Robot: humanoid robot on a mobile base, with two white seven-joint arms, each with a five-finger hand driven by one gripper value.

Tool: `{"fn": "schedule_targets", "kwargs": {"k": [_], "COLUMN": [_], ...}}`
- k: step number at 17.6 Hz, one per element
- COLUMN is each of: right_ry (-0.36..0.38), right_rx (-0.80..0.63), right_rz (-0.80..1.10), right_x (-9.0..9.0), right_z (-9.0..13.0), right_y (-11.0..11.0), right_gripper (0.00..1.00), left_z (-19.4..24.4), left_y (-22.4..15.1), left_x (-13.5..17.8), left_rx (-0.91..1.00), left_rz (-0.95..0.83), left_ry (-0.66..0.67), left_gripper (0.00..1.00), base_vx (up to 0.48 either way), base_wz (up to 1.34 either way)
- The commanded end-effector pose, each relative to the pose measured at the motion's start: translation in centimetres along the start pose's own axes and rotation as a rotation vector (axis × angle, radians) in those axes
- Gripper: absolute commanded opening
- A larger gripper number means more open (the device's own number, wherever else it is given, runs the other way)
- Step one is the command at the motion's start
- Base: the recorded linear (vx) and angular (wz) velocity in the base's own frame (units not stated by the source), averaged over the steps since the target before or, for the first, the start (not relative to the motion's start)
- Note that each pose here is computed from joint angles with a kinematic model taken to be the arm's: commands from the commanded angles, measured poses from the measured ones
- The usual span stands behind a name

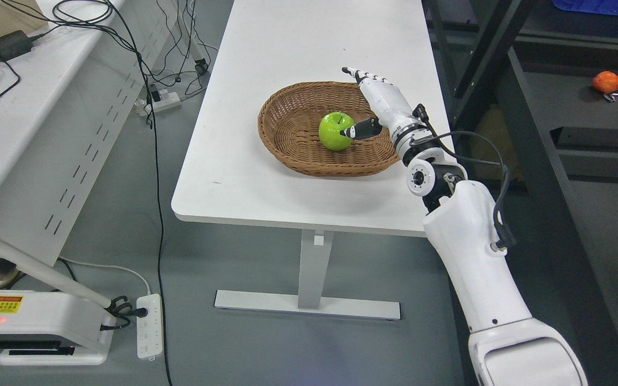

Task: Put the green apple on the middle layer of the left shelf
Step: 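Reach the right hand into the basket beside the green apple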

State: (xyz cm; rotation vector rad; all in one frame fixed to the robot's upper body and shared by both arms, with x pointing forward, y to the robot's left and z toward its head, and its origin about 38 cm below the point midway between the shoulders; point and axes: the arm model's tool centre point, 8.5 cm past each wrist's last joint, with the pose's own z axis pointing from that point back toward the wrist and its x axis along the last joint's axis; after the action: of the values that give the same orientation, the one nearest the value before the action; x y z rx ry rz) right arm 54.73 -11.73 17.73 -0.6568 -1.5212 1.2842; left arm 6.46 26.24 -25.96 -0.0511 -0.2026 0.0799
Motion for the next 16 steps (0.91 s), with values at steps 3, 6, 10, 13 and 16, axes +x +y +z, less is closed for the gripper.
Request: {"fn": "schedule_targets", "kwargs": {"k": [3, 6, 10, 13, 16], "right_ry": [0.157, 0.149, 0.12, 0.065, 0.035], "right_rx": [0.283, 0.319, 0.307, 0.286, 0.262], "right_rz": [0.077, 0.088, 0.08, 0.051, 0.053], "right_x": [-5.3, -5.0, -4.5, -3.5, -2.7], "right_z": [0.2, 0.4, 0.1, -0.2, -0.4], "right_y": [8.0, 8.8, 8.3, 7.6, 6.9], "right_gripper": [1.0, 1.0, 1.0, 1.0, 1.0], "left_z": [0.1, 0.1, 0.1, 0.1, 0.1], "left_y": [1.1, 1.1, 1.1, 1.1, 1.1], "left_x": [0.1, 0.1, 0.1, 0.1, 0.1], "left_rx": [0.017, 0.017, 0.017, 0.017, 0.018], "left_rz": [-0.004, -0.004, -0.004, -0.004, -0.001], "left_ry": [-0.002, -0.001, -0.001, -0.002, -0.003], "left_gripper": [1.0, 1.0, 1.0, 1.0, 1.0], "base_vx": [0.022, 0.033, 0.037, 0.041, 0.039], "base_wz": [0.0, 0.0, 0.0, 0.0, -0.01]}}
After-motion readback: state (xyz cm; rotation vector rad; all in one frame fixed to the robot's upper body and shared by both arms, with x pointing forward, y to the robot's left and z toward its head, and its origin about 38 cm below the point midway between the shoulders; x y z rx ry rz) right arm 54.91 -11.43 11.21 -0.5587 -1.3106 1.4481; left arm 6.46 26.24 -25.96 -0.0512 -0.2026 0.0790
